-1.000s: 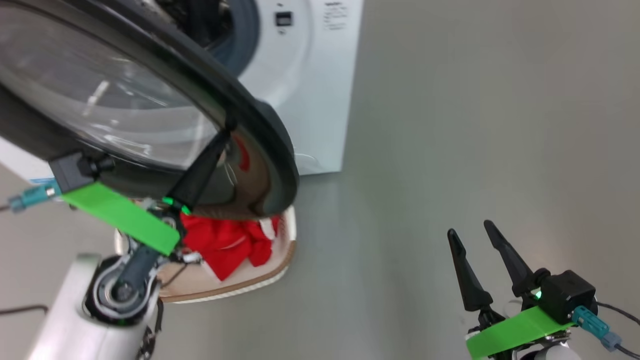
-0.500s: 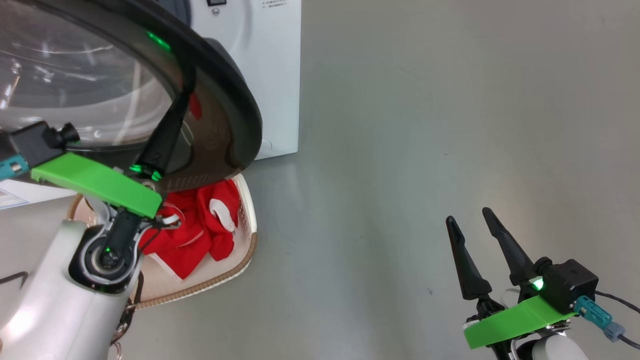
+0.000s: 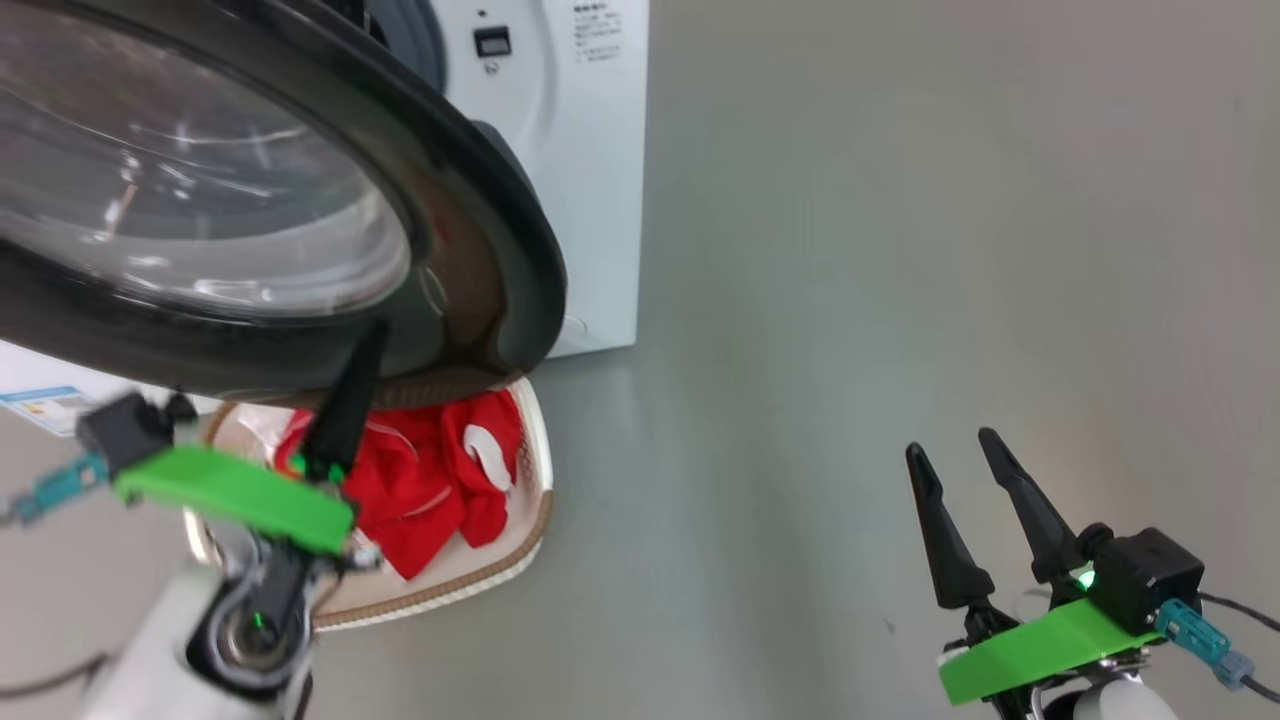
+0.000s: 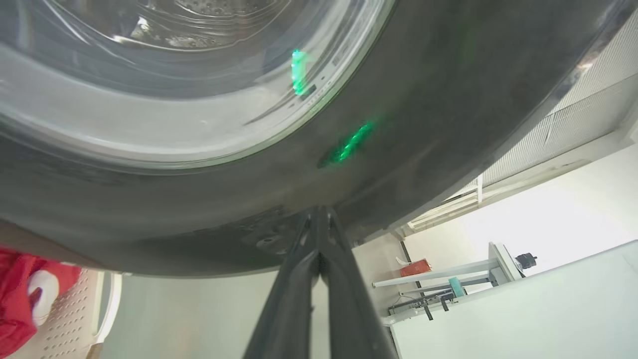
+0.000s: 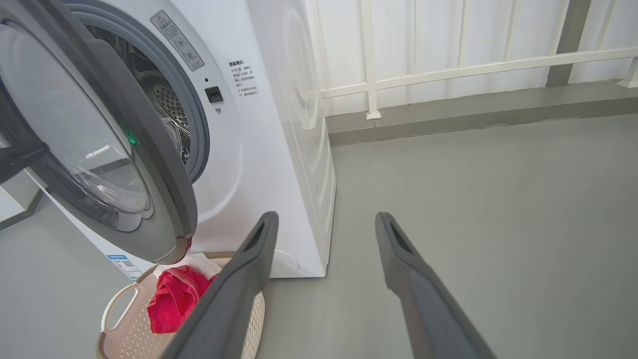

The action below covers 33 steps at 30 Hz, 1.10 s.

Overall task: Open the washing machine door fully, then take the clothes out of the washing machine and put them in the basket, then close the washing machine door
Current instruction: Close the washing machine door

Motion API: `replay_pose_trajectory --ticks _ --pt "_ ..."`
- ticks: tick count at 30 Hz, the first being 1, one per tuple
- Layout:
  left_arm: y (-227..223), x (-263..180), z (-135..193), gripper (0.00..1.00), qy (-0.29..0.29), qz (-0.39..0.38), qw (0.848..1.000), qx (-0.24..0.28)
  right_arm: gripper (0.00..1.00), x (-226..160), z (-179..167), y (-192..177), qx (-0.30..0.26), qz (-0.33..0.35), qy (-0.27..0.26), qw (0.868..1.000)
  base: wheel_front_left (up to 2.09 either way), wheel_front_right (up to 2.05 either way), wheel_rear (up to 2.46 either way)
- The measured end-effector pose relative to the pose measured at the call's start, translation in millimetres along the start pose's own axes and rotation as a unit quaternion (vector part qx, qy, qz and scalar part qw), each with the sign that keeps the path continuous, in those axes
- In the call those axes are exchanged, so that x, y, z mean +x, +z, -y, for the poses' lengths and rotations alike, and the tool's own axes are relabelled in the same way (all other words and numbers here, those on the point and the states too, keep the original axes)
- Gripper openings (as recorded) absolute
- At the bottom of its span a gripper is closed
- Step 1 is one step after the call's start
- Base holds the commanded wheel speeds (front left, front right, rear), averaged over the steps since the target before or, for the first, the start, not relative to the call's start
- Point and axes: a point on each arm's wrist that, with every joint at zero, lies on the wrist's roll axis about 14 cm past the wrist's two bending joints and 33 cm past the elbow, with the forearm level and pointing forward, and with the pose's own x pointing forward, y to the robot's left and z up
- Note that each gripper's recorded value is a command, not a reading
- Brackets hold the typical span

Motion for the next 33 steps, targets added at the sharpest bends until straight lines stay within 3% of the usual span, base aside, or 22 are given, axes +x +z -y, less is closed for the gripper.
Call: replay_pose_trajectory --ticks 2,4,10,11,13,15,24,33 --pt "-1.1 -12.9 -7.7 0.1 0.013 0.006 1.0 0.004 1.0 -2.4 -1.8 -0.6 -0.002 -0.001 0.003 1.0 0.0 0.0 0.0" --pt "-4.0 -26.7 -16.0 0.3 0.027 0.01 1.0 0.007 1.0 -5.3 -4.3 -1.9 -0.003 -0.003 0.006 1.0 0.0 0.0 0.0" --pt "-14.8 -68.5 -40.1 0.55 0.072 0.018 0.997 0.002 1.0 -11.5 -12.3 -2.7 -0.012 -0.005 0.02 1.0 0.0 0.0 0.0" --pt "-15.8 -75.2 -44.0 0.55 0.079 0.019 0.997 0.002 1.0 -12.7 -13.3 -3.3 -0.012 -0.006 0.021 1.0 0.0 0.0 0.0" --pt "-18.2 -89.1 -52.0 0.85 0.094 0.02 0.995 0.001 1.0 -14.0 -15.1 -2.8 -0.012 -0.005 0.024 1.0 0.0 0.0 0.0" --pt "-21.0 -103.1 -59.5 1.0 0.109 0.022 0.994 0.001 1.0 -15.5 -17.1 -2.0 -0.015 -0.004 0.027 0.999 0.0 0.0 0.0" --pt "-2.9 -154.8 -81.1 1.0 0.155 0.069 0.985 0.031 1.0 -28.6 -16.4 -4.5 -0.023 -0.009 0.028 0.999 0.0 0.0 0.0" --pt "10.4 -176.4 -80.3 1.0 0.158 0.083 0.976 0.122 1.0 -35.5 -16.1 -6.5 -0.027 -0.012 0.028 0.999 0.0 0.0 0.0"
